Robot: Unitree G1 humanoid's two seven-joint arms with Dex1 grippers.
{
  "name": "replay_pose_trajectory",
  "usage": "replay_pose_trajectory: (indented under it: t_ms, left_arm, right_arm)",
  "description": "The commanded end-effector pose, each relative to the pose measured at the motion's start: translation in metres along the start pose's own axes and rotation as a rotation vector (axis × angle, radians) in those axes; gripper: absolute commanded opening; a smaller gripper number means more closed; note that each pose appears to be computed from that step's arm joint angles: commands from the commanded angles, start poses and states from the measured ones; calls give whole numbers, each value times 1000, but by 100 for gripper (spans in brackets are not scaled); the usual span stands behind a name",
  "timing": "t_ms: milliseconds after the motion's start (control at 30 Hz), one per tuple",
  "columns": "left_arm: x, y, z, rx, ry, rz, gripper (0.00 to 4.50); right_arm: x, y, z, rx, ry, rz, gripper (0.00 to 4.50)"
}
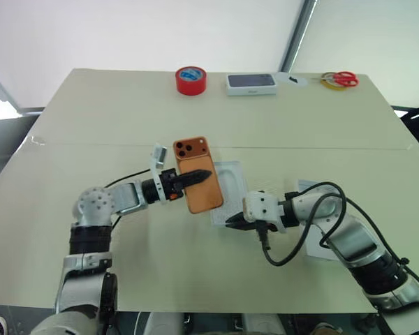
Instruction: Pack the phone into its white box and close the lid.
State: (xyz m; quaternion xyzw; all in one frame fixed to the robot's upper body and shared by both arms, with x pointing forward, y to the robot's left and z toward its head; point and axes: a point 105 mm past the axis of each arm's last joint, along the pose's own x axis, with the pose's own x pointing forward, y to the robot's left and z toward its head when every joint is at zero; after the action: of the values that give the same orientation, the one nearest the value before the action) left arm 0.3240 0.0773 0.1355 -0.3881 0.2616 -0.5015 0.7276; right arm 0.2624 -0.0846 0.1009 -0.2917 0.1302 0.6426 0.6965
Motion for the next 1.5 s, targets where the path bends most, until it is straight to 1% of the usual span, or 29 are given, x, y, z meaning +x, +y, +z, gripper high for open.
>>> replay_pose_trajectory:
  t_ms: [33,100,133,167,233,300,400,500,567,733,900,967,1033,1133,1167,1333,1400,1500]
  left_arm:
    - [10,-6,6,53,29,-50,0]
    - [13,-3,7,60,43,-44,0]
    - [14,-2,8,60,46,-44,0]
    - [15,-2,8,57,51,-51,0]
    - [20,-1,7,57,62,-57,0]
    - [23,-2,3,49,77,-72,0]
    - [29,-3,-2,44,84,-80,0]
    - [35,-3,-2,37,66,-89,0]
    - [38,-3,-4,36,68,-86,0]
    - [42,1,-14,21,94,-67,0]
    - [45,5,-17,19,118,-36,0]
    - [47,7,-20,13,135,-26,102]
    - [50,4,-21,13,151,-38,173]
    - [52,6,-24,12,183,-11,336]
    - [53,8,-25,32,200,11,380]
    - [49,2,-26,56,260,31,380]
    - [48,-6,-22,-1,276,27,380]
    - [47,-9,-22,33,304,45,380]
  right_arm:
    - [-3,1,13,-32,-41,12,104]
    - [-7,-4,15,-44,-44,-8,197]
    - [-10,-6,17,-38,-55,-18,258]
    - [-13,-8,19,-34,-67,-27,304]
    - [-28,-15,19,-11,-71,-47,304]
    - [-42,-20,13,-10,-44,-68,304]
    - [-63,-39,3,-5,-12,-160,304]
    - [-77,-57,3,-7,-66,-243,304]
    - [-80,-64,0,-33,-77,-278,304]
    - [-78,-69,-16,-48,-39,-299,304]
    - [-72,-71,-16,-66,-42,-295,304]
    - [-71,-73,-14,-72,-46,-303,311]
    - [-69,-73,-12,-72,-53,-308,311]
    - [-66,-72,-12,-72,-56,-308,311]
    - [-66,-72,-12,-70,-61,-310,311]
    - [-64,-72,-13,-69,-61,-315,311]
    - [-63,-72,-13,-75,-60,-320,311]
    - [-61,-74,-13,-72,-66,-321,311]
